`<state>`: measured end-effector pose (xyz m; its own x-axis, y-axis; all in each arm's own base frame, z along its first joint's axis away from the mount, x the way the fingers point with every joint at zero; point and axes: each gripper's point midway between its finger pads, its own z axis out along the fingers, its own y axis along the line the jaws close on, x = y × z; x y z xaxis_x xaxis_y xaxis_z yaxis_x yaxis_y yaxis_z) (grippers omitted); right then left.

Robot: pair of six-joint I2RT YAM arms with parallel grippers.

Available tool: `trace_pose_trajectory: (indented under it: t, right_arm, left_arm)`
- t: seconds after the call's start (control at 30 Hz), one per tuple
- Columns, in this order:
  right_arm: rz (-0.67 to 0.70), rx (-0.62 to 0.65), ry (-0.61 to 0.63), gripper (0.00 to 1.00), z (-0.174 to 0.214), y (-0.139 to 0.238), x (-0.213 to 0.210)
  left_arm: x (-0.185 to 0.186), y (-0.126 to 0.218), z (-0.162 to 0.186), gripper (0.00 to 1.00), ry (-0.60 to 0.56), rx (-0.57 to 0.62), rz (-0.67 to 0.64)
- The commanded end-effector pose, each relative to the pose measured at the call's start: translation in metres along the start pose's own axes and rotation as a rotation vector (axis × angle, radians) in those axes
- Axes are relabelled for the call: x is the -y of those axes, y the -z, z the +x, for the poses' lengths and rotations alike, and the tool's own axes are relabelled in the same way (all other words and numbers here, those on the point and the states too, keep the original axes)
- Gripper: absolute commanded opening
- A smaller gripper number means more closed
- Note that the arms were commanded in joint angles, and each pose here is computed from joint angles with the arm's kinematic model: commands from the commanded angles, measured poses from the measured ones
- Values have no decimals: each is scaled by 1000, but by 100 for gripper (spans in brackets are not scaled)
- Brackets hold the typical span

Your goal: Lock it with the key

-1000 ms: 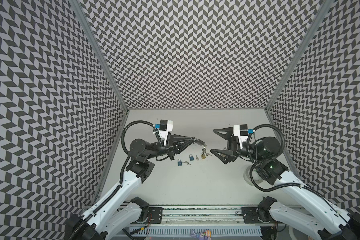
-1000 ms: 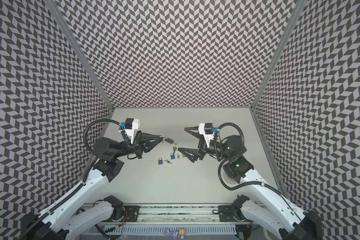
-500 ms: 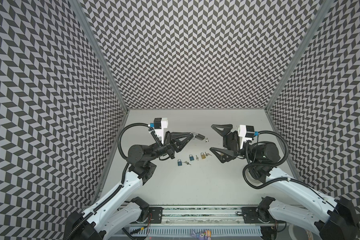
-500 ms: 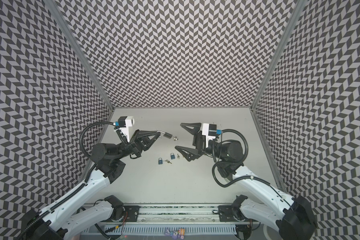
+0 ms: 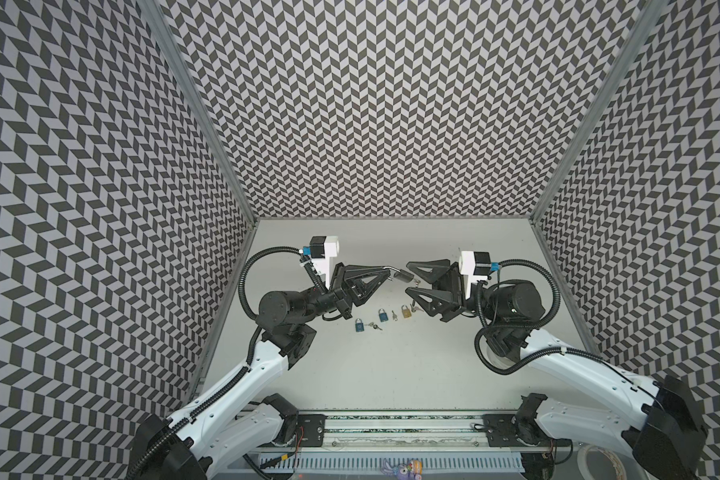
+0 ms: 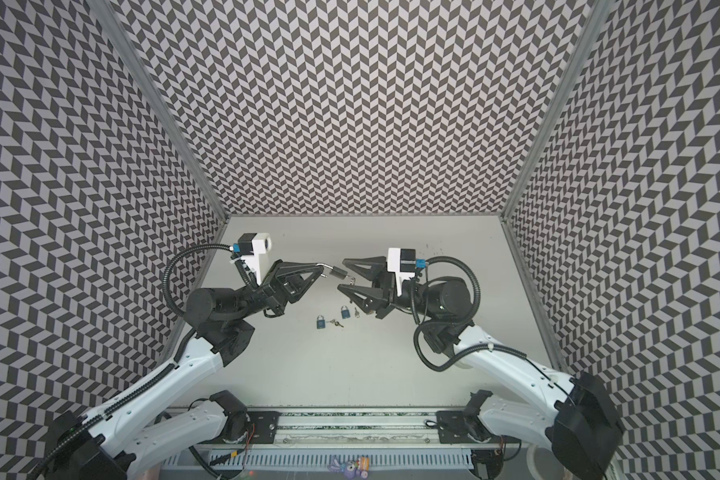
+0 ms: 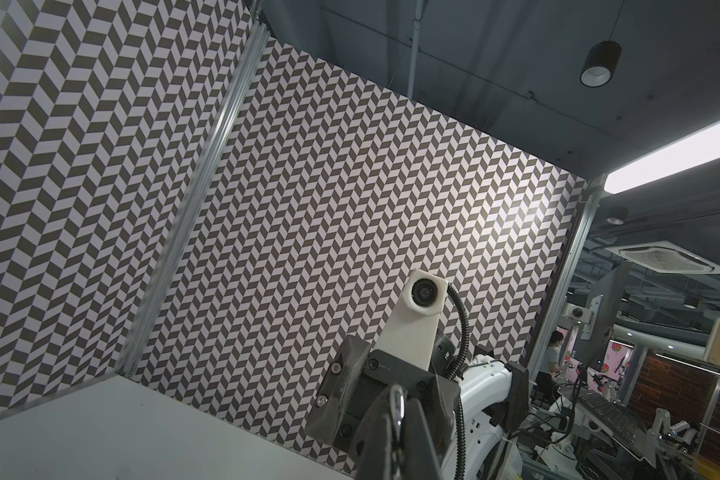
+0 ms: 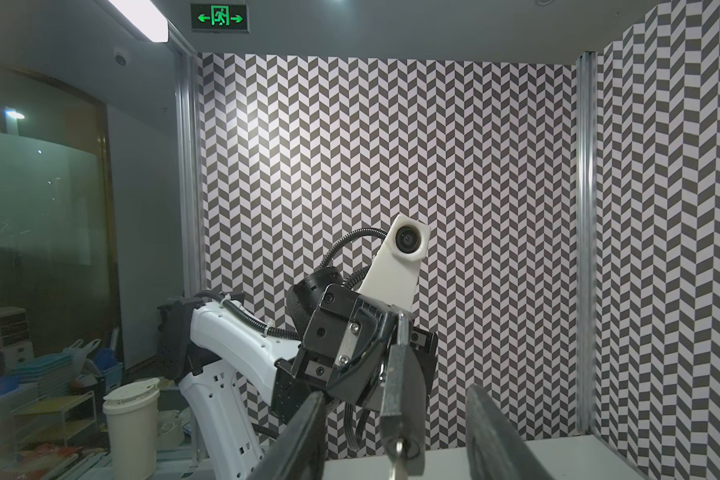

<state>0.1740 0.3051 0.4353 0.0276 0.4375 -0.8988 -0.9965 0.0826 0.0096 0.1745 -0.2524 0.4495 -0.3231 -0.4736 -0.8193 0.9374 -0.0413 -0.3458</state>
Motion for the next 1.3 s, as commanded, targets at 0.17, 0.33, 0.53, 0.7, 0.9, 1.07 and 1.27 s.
trace_pose_trajectory:
  t: [0.17, 0.33, 0.53, 0.7, 0.9, 1.07, 1.27]
  right_arm:
    - [-38, 54, 36, 37, -17, -7, -7]
    - [-46, 53, 35, 28, -17, -9, -8]
    - [-56, 50, 27, 14, -16, -10, -10]
    - [-41, 39, 21, 0, -15, -9, -8]
    - [0, 26, -14, 0, -16, -7, -4]
    - [48, -29, -44, 0, -21, -3, -4]
    - [134, -125, -27, 0, -25, 8, -4]
  left_arm:
    - [12, -2, -11, 0, -21, 38, 40]
    - [13, -3, -10, 0, -19, 36, 43]
    - [12, -3, -9, 0, -17, 34, 43]
    - [12, -3, -10, 0, -19, 37, 39]
    - [8, -5, -7, 0, -42, 6, 17]
    - [-6, -9, -2, 39, -140, -106, -99]
    - [-13, -4, -10, 43, -225, -164, -194]
